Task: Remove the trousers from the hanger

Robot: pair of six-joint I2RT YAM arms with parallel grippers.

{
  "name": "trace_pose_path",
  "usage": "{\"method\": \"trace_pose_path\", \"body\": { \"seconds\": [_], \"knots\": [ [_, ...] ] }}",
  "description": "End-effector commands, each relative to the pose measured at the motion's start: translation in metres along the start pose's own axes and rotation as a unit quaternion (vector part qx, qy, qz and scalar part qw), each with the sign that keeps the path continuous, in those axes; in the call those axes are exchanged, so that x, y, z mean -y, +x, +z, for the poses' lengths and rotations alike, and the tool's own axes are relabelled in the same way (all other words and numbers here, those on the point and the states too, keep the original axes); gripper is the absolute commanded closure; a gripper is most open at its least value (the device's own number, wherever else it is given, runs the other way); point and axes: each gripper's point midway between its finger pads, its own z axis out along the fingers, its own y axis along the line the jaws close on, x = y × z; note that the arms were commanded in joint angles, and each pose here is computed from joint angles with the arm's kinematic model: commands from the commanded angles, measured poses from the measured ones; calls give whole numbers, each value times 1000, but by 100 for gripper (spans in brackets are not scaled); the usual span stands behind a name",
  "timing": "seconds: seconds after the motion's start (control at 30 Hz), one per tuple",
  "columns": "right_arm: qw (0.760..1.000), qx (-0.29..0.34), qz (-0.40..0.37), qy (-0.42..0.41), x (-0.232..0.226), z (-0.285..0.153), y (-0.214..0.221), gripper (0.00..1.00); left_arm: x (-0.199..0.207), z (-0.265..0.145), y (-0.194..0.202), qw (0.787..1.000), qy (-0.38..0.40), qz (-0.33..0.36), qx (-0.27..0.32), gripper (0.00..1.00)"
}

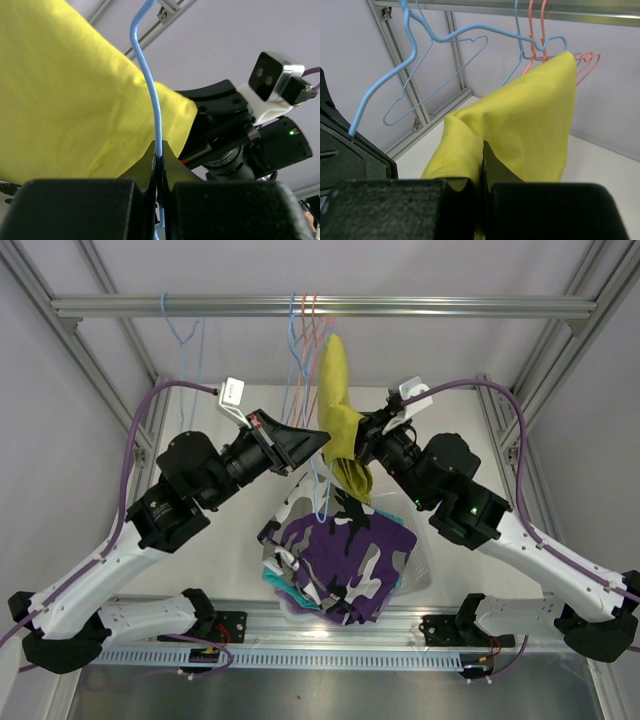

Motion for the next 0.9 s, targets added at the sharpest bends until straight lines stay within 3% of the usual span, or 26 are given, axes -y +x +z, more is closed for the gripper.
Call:
{"method": "trace_pose_path", "body": {
  "seconds": [0.0, 0.43, 0.87],
  "knots": [
    [991, 128, 43, -5, 5, -27, -110, 100, 15, -10, -10, 999, 37, 8, 16, 100],
    [985, 157, 60, -35, 7, -75, -185, 100, -38, 4, 25, 1000, -16, 12, 0, 99],
    [982, 174, 65, -42, 12, -102, -221, 100, -63, 31, 53, 996, -57, 35, -54, 100]
  ]
}}
